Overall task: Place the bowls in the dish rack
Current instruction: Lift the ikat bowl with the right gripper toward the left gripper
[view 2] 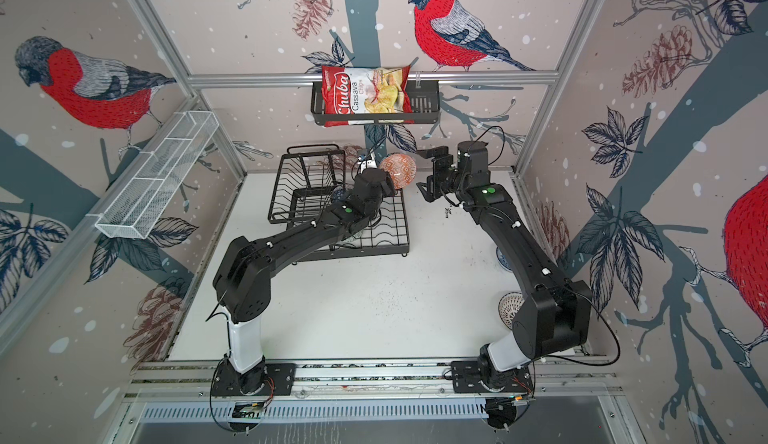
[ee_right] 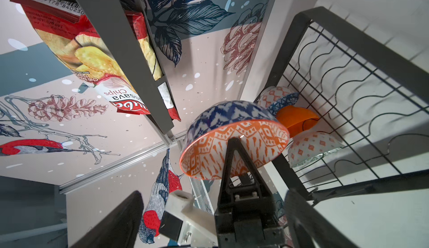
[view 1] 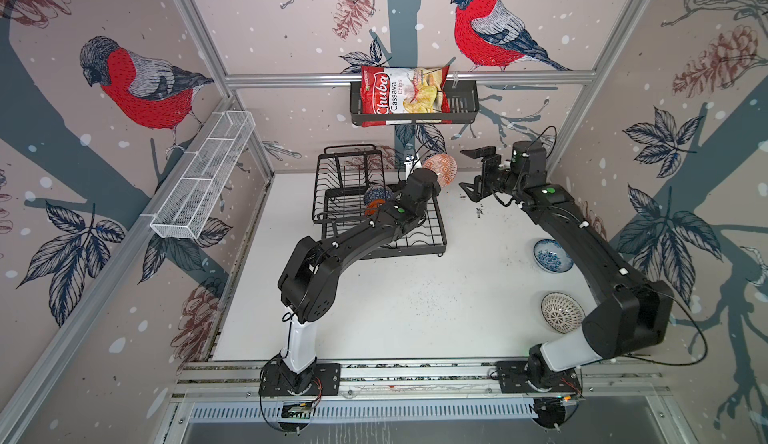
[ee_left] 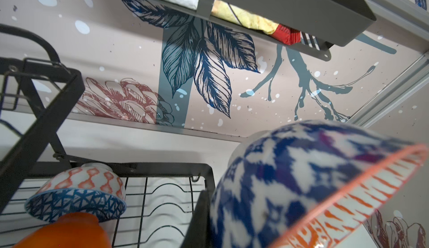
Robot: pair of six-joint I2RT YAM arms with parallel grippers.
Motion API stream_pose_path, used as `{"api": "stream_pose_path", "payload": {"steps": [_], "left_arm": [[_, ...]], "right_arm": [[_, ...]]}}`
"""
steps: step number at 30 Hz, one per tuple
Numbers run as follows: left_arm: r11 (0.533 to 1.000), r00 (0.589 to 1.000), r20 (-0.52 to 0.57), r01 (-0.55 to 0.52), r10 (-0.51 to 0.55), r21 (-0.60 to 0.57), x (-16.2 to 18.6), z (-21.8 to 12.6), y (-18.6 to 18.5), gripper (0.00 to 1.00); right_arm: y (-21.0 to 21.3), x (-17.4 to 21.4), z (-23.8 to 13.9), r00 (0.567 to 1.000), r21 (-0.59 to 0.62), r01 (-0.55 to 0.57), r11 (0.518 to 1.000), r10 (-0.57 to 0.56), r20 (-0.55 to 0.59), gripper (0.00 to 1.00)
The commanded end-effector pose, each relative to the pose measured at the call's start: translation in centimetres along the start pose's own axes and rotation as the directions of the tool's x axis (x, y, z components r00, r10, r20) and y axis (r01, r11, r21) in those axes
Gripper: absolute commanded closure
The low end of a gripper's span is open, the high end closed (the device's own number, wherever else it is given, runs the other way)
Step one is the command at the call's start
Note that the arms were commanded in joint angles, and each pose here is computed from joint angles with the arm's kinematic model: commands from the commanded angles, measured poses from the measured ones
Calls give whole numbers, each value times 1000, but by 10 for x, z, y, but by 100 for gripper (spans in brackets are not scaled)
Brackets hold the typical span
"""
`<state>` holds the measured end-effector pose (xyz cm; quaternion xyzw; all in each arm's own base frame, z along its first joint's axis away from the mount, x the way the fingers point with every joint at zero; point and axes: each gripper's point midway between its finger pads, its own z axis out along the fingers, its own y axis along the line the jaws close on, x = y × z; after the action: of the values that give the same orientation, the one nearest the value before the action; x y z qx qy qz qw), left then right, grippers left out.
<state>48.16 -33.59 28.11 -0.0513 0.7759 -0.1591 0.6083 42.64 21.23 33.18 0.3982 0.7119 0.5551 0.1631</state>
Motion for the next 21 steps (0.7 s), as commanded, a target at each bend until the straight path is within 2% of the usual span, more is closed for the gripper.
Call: {"api": "stream_pose_path", "payload": {"steps": [1, 9, 14, 21], "left_arm": [[1000, 995, 104, 0, 2, -16, -21, -5, -2, 100], [1000, 995, 99, -22, 23, -14, -6, -15, -4, 100], [999, 993, 109, -34, 35, -14, -6, -22, -6, 100], [1000, 994, 108, -26, 28, -13, -4, -29, -2, 100]], "right_arm": [[13, 5, 8, 998, -60, -57, 997, 56, -11, 10], [16, 15, 35, 997, -55, -77, 996, 75, -29, 21], [6, 3, 39, 996, -42, -88, 995, 89, 28, 35], [7, 4, 52, 995, -39, -96, 995, 96, 8, 59]]}}
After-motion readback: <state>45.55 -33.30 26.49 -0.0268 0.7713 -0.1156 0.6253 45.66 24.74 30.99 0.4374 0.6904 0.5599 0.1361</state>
